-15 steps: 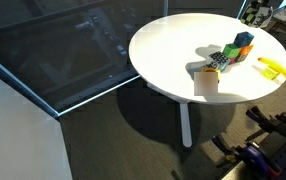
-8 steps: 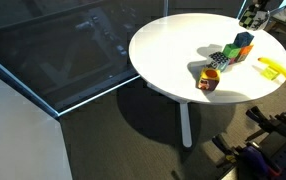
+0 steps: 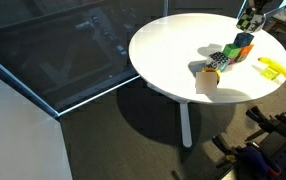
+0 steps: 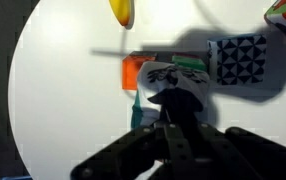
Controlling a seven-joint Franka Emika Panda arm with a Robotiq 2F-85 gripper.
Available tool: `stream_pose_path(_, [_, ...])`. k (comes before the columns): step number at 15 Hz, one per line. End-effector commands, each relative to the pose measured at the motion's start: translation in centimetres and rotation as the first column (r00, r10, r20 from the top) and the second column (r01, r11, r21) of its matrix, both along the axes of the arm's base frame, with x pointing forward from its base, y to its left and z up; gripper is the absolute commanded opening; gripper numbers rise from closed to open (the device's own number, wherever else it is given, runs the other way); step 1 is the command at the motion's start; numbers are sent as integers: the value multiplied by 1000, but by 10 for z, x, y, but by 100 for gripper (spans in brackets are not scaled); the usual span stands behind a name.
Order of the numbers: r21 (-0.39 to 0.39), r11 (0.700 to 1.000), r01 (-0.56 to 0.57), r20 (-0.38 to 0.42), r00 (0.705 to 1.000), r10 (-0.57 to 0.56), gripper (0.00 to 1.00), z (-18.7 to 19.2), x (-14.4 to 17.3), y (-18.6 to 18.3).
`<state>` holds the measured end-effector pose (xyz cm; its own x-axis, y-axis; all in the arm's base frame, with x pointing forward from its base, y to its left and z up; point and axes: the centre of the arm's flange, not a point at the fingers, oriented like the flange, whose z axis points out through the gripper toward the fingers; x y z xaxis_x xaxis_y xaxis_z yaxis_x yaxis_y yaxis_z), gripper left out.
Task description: Pick up the block with the letter a on it and put it on the blue block
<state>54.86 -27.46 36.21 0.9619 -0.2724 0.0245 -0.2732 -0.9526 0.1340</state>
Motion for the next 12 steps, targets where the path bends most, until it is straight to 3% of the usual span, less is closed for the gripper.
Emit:
stream_pose_path(1, [12,1000,-15,14,1000,14,7,2,3,-13])
stream_pose_path(12, [21,1000,-20,-3,1000,20,8,-8,-5,-32])
